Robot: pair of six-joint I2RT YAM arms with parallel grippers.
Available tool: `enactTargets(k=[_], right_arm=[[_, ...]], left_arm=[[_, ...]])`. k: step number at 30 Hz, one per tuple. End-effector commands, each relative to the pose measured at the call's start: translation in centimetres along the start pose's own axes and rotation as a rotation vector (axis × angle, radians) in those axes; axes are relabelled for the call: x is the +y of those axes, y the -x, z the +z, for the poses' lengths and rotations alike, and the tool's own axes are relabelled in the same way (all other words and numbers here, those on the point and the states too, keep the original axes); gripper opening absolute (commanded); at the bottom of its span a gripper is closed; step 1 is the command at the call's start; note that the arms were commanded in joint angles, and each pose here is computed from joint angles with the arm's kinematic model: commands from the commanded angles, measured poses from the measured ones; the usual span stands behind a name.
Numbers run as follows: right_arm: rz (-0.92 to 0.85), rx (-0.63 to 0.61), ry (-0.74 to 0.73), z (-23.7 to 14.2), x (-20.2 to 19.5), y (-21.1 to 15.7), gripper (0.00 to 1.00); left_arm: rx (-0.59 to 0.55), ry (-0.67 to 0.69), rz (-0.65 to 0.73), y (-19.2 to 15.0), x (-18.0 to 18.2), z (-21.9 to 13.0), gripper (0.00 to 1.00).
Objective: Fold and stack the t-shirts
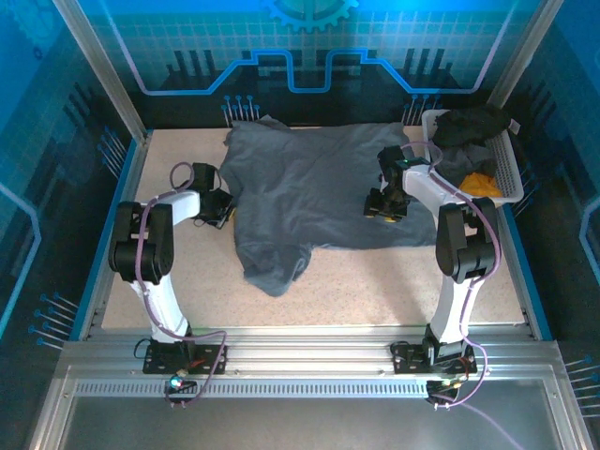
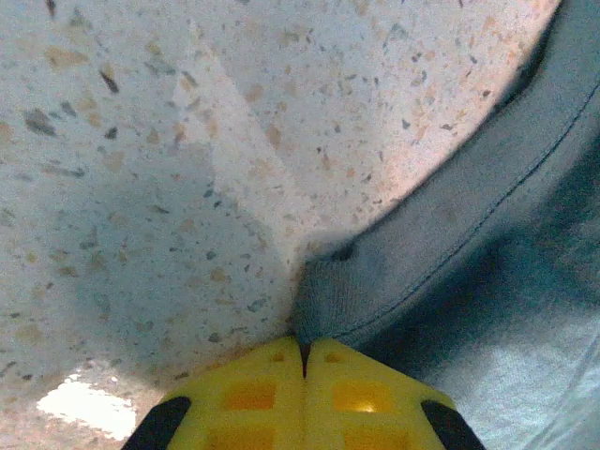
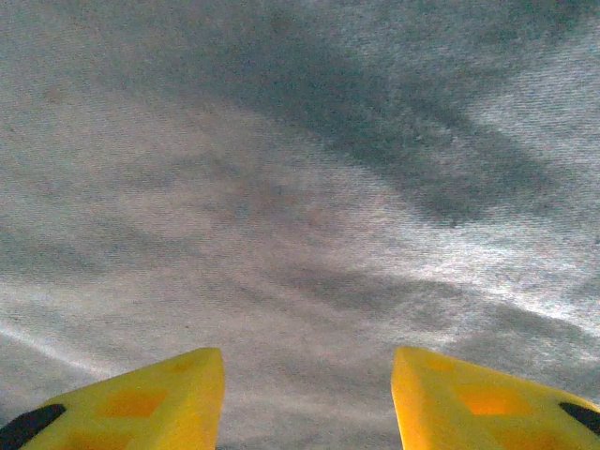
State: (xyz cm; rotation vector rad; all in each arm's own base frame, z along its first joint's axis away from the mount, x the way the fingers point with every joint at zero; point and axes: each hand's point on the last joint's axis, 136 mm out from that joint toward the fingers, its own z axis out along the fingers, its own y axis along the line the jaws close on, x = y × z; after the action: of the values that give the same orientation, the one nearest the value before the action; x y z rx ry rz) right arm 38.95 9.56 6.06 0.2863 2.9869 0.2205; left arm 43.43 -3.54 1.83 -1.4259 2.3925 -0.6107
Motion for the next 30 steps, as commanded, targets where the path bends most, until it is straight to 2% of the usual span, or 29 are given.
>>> enactTargets(k=[1, 9, 14, 16, 18, 21, 25, 30], right_arm=[[-0.009, 0.004, 0.006, -0.7, 0.1, 0.4, 0.5], [-0.032, 0.021, -0.008, -0.1, 0.1, 0.9, 0.5], [-0.058, 0.051, -0.01, 0.4, 0.7, 0.9, 0.5], [-0.069, 0.064, -0.014, 0.7, 0.8, 0.9, 0.5], [-0.083, 0.072, -0.017, 0.9, 1.1, 0.8, 0.51], [-0.098, 0.076, -0.026, 0.9, 1.4, 0.7, 0.51], [-0.109, 0.074, -0.046, 0.9, 0.9, 0.5, 0.51], [-0.082, 0.085, -0.05, 1.6, -0.3, 0.0, 0.51]], left_arm=[[-0.065, 0.043, 0.008, 1.4, 0.7, -2.1, 0.0], [-0.217, 0.084, 0.069, 5.2, 1.1, -8.8, 0.0], [-0.196, 0.118, 0.081, 6.9, 1.6, -8.8, 0.0], [-0.191, 0.132, 0.088, 7.5, 1.7, -8.4, 0.08], [-0.195, 0.143, 0.077, 8.2, 2.0, -8.0, 0.32], [-0.206, 0.138, 0.1, 8.6, 1.1, -8.4, 0.41], [-0.193, 0.124, 0.19, 4.6, -0.7, -9.6, 0.42], [-0.062, 0.158, 0.169, -3.2, 2.0, -8.2, 0.4]])
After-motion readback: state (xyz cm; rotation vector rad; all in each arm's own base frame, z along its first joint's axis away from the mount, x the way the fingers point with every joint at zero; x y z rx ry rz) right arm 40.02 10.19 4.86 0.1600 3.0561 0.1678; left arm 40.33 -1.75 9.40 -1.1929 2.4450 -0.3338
